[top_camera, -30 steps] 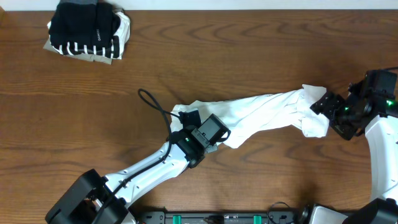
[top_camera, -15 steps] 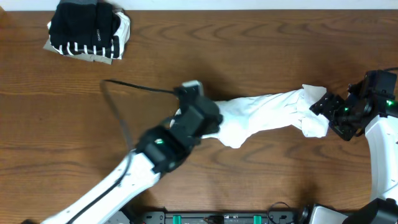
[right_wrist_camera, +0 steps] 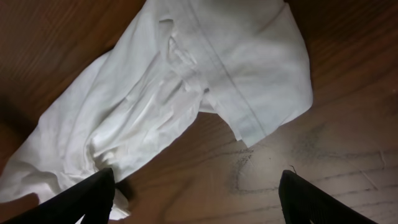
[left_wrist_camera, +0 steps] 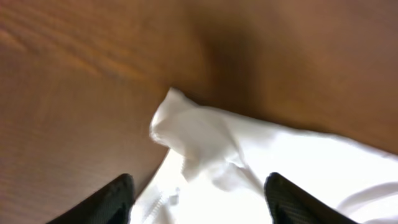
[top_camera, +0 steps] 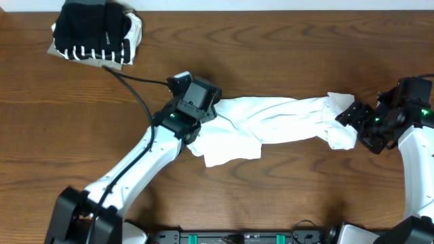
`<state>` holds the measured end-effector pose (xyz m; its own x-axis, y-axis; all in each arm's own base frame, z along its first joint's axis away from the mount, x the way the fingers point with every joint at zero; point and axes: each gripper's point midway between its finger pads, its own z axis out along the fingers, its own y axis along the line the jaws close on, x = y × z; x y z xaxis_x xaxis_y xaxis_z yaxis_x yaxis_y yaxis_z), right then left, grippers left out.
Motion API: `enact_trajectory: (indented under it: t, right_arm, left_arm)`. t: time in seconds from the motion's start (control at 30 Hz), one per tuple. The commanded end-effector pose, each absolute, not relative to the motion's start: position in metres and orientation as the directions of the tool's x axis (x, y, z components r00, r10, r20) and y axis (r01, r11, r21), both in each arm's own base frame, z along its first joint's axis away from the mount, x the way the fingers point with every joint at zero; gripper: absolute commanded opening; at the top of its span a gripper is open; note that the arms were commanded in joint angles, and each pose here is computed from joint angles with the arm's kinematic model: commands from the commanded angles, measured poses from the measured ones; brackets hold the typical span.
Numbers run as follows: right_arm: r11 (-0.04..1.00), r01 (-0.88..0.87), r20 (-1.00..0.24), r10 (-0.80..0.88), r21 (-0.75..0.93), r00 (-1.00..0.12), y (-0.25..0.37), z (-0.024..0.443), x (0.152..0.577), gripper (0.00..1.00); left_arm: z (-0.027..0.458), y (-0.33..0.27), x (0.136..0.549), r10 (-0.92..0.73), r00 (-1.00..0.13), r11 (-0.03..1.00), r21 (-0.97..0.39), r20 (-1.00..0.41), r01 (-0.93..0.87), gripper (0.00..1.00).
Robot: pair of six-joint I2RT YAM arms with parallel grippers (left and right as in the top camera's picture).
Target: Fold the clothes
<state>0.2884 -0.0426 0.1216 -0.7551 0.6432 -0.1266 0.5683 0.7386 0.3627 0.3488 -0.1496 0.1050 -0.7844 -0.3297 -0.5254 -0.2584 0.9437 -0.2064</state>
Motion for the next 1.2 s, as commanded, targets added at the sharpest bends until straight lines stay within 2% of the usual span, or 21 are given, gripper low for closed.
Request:
enact_trajectory:
  t: [0.0, 0.13, 0.53, 0.73, 0.9, 1.07, 1.17]
  right_arm:
    - [0.762, 0.527, -0.157, 0.613, 0.376, -0.774, -0.042, 0.129, 0.290, 0.83]
    - [0.762, 0.527, -0.157, 0.613, 0.376, -0.774, -0.042, 0.129, 0.290, 0.83]
    - [0.762, 0.527, -0.157, 0.613, 0.377, -0.774, -0.042, 0.129, 0.290, 0.83]
    - [0.762, 0.527, -0.156, 0.613, 0.377, -0.774, -0.042, 0.129, 0.290, 0.83]
    - [0.768, 0.520, -0.147, 0.603, 0.373, -0.784, -0.040, 0.129, 0.286, 0.83]
    - [0.779, 0.506, -0.151, 0.588, 0.370, -0.794, -0.040, 0.128, 0.286, 0.83]
    - [0.774, 0.512, -0.153, 0.596, 0.373, -0.788, -0.040, 0.129, 0.287, 0.83]
  left_arm:
    - [0.107, -0.170, 0.338, -0.282, -0.842, 0.946, -0.281, -0.459, -0.164, 0.77]
    - [0.113, -0.187, 0.318, -0.259, -0.892, 0.924, -0.364, -0.371, -0.117, 0.78]
    - [0.067, -0.192, 0.226, -0.192, -0.981, 0.940, -0.291, -0.025, -0.177, 0.78]
    - [0.051, -0.208, 0.217, -0.155, -0.986, 0.941, -0.312, -0.063, -0.128, 0.78]
    - [0.041, -0.191, 0.228, -0.179, -0.974, 0.961, -0.236, -0.141, -0.143, 0.79]
    - [0.031, -0.179, 0.224, -0.184, -0.973, 0.967, -0.205, -0.136, -0.154, 0.79]
    - [0.026, -0.185, 0.223, -0.180, -0.975, 0.961, -0.236, -0.128, -0.146, 0.78]
